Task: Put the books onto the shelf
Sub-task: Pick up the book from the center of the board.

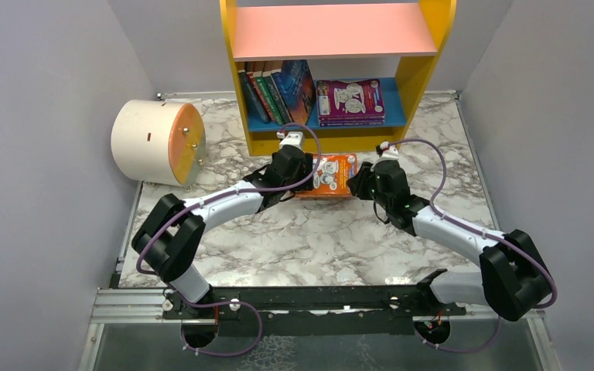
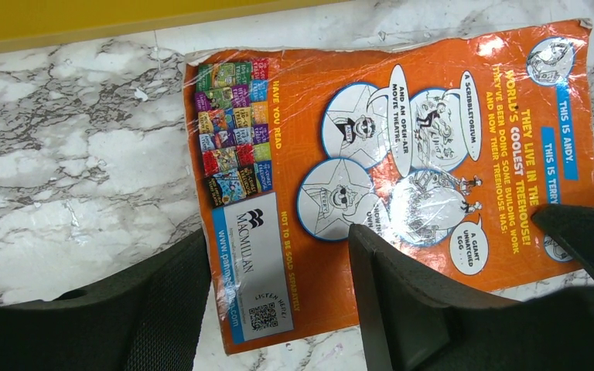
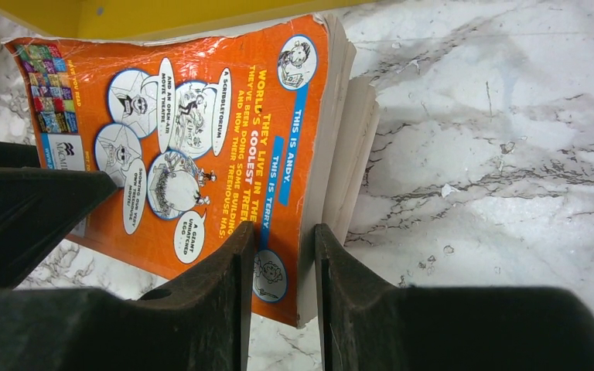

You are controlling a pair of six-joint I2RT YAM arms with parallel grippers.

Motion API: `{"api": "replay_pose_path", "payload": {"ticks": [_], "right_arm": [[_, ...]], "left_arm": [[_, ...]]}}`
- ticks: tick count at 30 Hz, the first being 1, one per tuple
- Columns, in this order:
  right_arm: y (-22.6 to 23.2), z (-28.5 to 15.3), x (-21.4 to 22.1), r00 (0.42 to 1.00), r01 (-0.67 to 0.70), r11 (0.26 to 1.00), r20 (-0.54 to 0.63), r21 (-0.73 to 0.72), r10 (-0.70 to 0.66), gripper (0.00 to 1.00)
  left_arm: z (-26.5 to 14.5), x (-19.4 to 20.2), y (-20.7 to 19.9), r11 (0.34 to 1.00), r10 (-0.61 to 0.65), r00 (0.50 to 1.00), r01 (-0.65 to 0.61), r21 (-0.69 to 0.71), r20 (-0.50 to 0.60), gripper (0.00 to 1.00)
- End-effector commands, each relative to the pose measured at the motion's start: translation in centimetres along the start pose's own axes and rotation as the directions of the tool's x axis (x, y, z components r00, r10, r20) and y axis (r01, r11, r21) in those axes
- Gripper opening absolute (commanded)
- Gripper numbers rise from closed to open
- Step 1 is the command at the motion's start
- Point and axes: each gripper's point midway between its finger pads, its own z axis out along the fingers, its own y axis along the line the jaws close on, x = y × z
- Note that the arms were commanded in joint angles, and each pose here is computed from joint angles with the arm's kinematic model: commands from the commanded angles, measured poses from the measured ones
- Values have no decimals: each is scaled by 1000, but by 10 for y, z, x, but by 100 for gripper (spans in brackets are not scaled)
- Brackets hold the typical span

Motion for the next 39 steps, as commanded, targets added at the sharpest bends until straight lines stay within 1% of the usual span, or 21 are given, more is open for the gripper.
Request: {"api": "replay_pose_path", "payload": {"ticks": [1, 19, 35, 37, 39], "right_arm": [[57, -11, -38, 996, 2, 977, 85, -211, 17, 8], [86, -31, -93, 983, 59, 962, 181, -267, -11, 8], [102, -57, -130, 968, 96, 952, 251, -289, -21, 7], [103, -60, -135, 965, 99, 952, 261, -290, -21, 7], [105, -61, -139, 963, 103, 951, 267, -292, -22, 7]], "left_arm": [[-31, -64, -81, 963, -57, 987, 14, 269, 153, 54], [-53, -102, -107, 957, -28, 977, -34, 287, 210, 54], [-82, -137, -132, 949, -10, 960, -79, 304, 281, 53], [-83, -137, -133, 949, -4, 960, -85, 303, 281, 53], [-90, -148, -139, 946, -9, 953, -90, 312, 302, 53]]}}
